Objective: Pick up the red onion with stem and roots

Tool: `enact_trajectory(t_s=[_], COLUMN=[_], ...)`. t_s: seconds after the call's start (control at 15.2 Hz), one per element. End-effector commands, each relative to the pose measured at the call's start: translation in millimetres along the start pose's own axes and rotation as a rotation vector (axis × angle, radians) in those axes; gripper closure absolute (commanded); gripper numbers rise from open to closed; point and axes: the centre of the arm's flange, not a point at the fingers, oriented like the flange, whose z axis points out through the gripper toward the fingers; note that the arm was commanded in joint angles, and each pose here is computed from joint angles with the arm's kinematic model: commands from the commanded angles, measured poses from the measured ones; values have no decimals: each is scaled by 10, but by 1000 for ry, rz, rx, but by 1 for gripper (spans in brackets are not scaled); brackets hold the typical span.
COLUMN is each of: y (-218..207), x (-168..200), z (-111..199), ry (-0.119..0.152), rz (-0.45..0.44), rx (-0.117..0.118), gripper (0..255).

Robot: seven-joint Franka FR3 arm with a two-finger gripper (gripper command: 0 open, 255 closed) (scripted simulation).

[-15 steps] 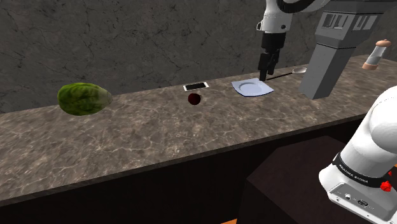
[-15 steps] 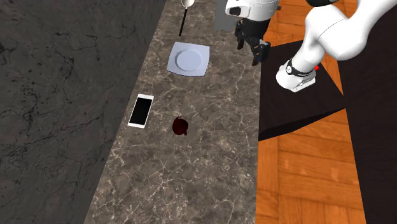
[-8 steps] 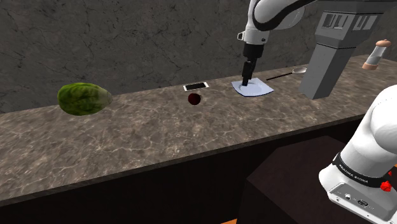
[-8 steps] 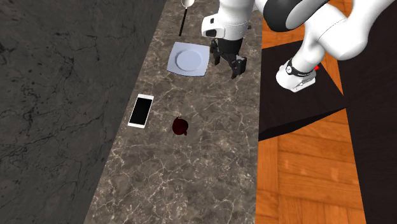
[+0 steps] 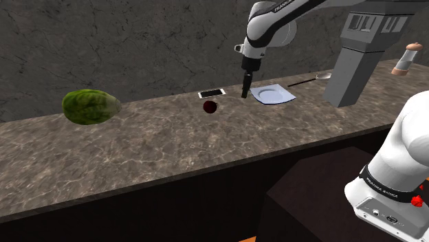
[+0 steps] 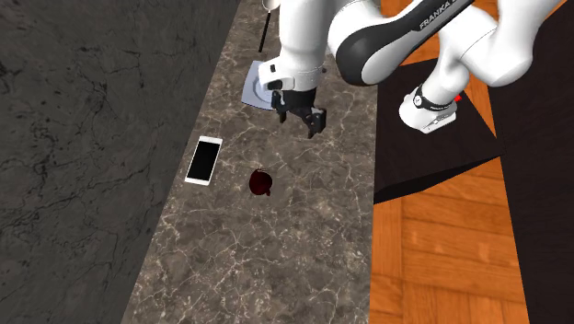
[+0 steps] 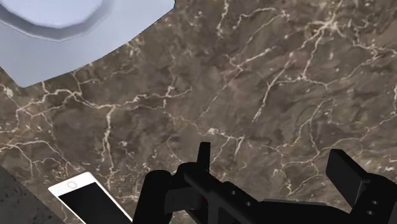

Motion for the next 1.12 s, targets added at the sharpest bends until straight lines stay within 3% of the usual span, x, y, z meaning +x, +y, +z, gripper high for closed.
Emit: enact_trajectory(t_s=[0.0,0.73,1.06], y=[101,185,200], x=[208,1378,1394], z=[122,691,919], ry=[21,134,139], rz=[-67,-417,-431], rx=[2,18,18], gripper=[0,0,0])
